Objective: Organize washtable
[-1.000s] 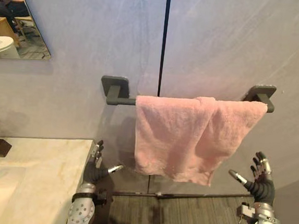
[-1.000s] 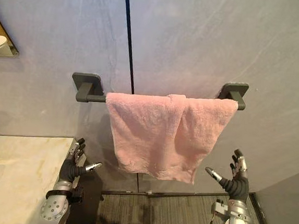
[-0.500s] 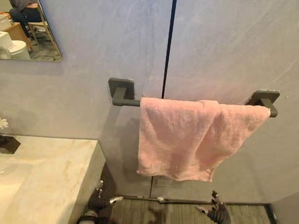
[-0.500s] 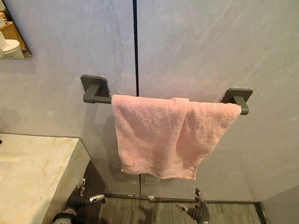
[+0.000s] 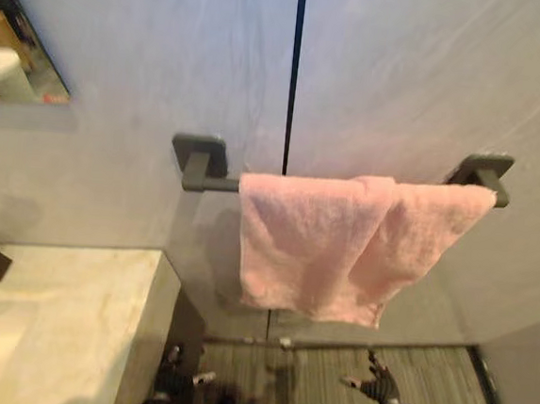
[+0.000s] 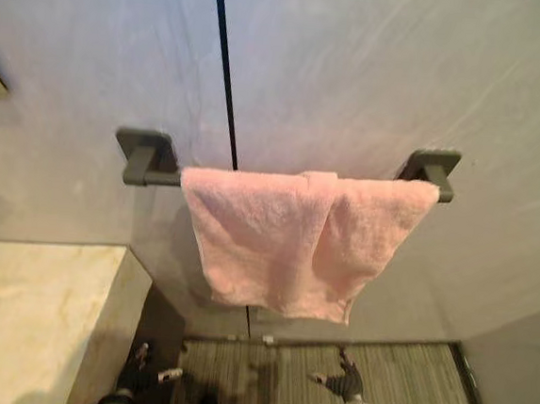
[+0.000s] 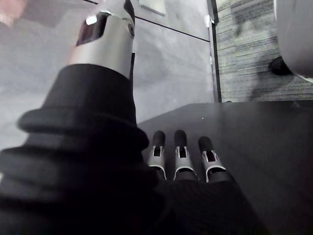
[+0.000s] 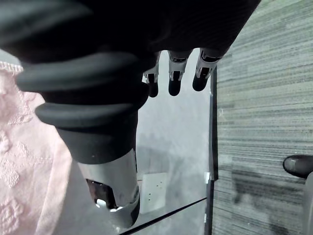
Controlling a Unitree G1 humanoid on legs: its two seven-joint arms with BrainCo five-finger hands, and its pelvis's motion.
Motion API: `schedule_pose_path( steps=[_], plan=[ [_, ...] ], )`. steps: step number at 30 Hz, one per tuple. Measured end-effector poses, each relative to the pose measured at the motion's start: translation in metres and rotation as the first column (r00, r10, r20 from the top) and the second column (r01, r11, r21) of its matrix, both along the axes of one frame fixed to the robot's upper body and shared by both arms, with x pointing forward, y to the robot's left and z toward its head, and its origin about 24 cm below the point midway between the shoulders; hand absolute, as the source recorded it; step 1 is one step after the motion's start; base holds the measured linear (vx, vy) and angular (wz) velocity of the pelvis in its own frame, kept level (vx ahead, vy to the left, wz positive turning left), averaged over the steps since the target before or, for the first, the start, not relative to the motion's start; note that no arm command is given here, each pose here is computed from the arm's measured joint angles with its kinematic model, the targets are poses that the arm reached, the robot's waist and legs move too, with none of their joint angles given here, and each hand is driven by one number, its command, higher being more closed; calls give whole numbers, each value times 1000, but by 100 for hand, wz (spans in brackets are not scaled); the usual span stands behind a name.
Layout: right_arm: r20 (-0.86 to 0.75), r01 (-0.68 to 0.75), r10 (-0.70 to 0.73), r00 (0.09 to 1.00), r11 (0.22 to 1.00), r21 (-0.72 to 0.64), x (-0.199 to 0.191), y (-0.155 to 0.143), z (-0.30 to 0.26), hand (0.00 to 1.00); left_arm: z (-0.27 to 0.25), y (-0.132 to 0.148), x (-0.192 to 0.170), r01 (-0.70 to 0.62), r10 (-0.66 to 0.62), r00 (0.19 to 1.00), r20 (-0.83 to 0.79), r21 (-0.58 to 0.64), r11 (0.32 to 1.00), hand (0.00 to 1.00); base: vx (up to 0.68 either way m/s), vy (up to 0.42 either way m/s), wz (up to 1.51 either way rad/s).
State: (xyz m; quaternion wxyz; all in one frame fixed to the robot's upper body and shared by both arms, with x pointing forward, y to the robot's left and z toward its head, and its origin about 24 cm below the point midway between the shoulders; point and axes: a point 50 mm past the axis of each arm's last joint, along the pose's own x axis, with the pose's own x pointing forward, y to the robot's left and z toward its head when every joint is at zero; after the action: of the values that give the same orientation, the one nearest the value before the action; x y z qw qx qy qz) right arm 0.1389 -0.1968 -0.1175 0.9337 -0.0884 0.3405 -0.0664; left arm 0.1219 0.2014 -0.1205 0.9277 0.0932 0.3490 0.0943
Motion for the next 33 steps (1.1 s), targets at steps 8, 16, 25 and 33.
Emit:
schedule_pose_path(
  steps=[8,16,25,33],
  plan=[
    [30,-36,36,999,999,0,7,7,5,0,9,10,13,-53,51,997,63,31,998,0,-127,-199,44],
    [43,-14,18,999,996,-89,15,-16,11,0,6,-14,14,-4,5,998,61,-15,1000,0,-444,-308,76],
    [-28,-2,0,1000,997,-77,-4,-18,0,0,16,-12,35,70,-72,991,114,23,997,0,-241,9,97],
    [16,8,-7,1000,999,-49,14,-9,3,0,19,5,33,95,-105,988,111,85,992,0,-232,167,25]
  ],
)
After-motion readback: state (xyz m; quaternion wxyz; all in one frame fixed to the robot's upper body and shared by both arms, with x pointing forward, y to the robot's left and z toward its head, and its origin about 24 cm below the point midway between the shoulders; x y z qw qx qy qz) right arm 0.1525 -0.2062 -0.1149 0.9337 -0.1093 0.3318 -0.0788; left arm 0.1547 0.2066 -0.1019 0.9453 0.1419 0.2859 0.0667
